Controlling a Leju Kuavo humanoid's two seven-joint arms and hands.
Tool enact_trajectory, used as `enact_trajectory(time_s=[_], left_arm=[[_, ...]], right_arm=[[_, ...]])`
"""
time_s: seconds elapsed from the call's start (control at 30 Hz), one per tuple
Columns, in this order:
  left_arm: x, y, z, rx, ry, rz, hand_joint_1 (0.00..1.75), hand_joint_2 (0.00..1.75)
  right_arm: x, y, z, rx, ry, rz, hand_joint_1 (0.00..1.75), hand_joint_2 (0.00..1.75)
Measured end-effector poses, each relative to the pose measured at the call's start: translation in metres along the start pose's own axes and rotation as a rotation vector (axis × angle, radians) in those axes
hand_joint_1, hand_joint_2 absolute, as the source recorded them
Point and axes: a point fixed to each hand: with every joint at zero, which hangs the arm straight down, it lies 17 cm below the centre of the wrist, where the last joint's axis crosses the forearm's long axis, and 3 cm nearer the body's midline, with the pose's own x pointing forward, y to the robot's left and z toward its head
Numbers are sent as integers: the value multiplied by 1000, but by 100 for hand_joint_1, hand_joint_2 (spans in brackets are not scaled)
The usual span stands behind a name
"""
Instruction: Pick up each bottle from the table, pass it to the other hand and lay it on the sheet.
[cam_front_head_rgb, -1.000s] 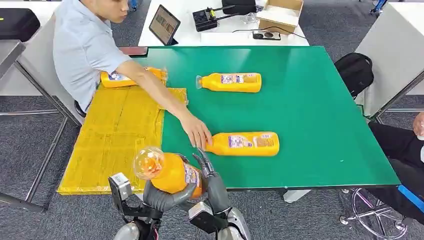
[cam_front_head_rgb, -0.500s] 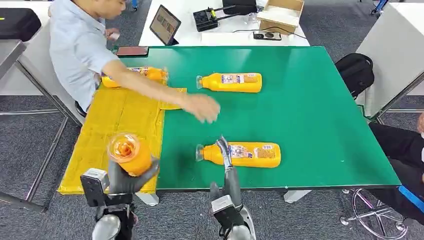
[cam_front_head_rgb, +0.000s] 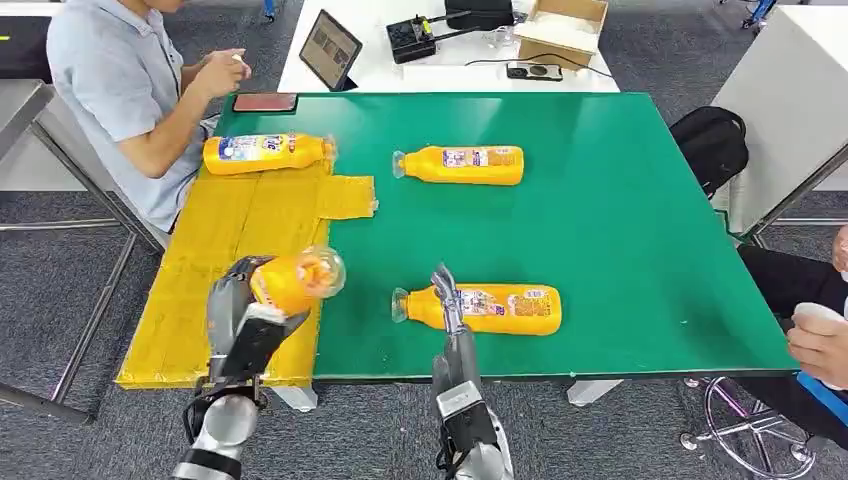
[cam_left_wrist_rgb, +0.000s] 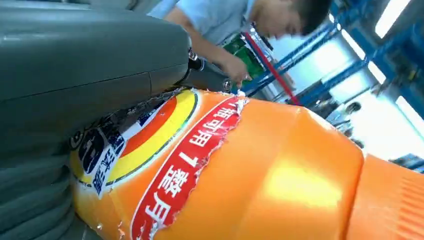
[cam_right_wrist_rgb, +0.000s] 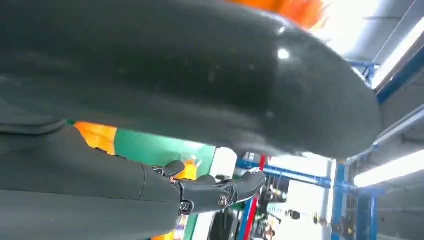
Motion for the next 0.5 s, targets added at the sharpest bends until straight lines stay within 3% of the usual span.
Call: enact_trajectory(time_s=[0.23, 0.5], left_arm=[[-54, -38, 0, -254, 7, -398, 175, 175], [-132, -62, 6, -531, 177, -676, 175, 175]], right_arm=[[-7, 14, 1, 56, 21, -42, 0, 0], [-16, 19, 3, 78, 47, -59, 0, 0]])
